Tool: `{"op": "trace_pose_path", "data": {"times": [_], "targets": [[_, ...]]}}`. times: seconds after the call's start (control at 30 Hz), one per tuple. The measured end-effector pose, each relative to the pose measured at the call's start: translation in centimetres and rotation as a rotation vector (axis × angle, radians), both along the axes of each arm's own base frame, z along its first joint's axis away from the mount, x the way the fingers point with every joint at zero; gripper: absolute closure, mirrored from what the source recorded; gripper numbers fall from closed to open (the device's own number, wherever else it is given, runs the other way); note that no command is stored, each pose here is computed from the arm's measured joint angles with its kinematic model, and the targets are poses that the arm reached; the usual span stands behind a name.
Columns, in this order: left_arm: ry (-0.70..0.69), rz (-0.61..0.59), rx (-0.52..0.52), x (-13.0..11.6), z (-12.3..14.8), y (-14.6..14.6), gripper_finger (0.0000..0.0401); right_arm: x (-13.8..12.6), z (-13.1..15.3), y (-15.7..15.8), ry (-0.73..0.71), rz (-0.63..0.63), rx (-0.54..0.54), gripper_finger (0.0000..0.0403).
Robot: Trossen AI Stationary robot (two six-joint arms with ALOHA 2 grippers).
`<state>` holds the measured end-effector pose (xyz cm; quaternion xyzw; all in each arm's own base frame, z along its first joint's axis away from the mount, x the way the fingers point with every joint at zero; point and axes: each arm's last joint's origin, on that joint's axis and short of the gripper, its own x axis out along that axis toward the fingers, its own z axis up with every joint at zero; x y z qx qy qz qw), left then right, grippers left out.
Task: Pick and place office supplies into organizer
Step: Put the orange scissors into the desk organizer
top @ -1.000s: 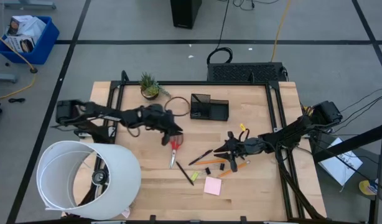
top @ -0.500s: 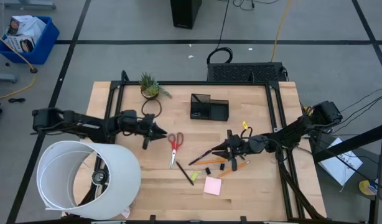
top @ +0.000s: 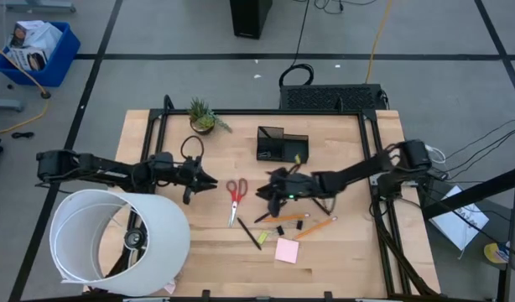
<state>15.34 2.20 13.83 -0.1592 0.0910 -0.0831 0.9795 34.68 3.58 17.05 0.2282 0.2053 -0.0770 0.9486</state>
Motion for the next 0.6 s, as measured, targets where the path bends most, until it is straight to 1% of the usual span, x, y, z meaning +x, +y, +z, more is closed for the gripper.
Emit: {"op": "trace_pose_path", "data": {"times": [0.17,0.23,0.3,0.37,0.47,0.53,0.6], "targets": [[-0.004,0.002,0.005,0.0,0.0,0.0,0.0308,3.7,0.0,-0.6,0.172,-0.032,-0.02,0.033],[-0.002,0.002,0.004,0.0,0.0,0.0,0.0308,4.8,0.2,-0.8,0.238,-0.084,-0.031,0.033],[0.001,0.001,0.007,0.0,0.0,0.0,0.0308,5.8,0.6,-1.1,0.274,-0.122,-0.047,0.033],[0.0,0.001,0.007,0.0,0.0,0.0,0.0308,6.1,0.9,-1.4,0.329,-0.178,-0.065,0.033],[0.001,0.001,0.007,0.0,0.0,0.0,0.0308,6.7,1.2,-2.0,0.365,-0.242,-0.074,0.033],[0.001,-0.013,0.004,0.0,0.0,-0.1,0.0308,6.9,1.2,-2.4,0.378,-0.258,-0.071,0.033],[-0.015,-0.055,0.012,0.0,0.1,-0.2,0.0308,7.4,0.8,-2.7,0.368,-0.248,-0.05,0.033]]}}
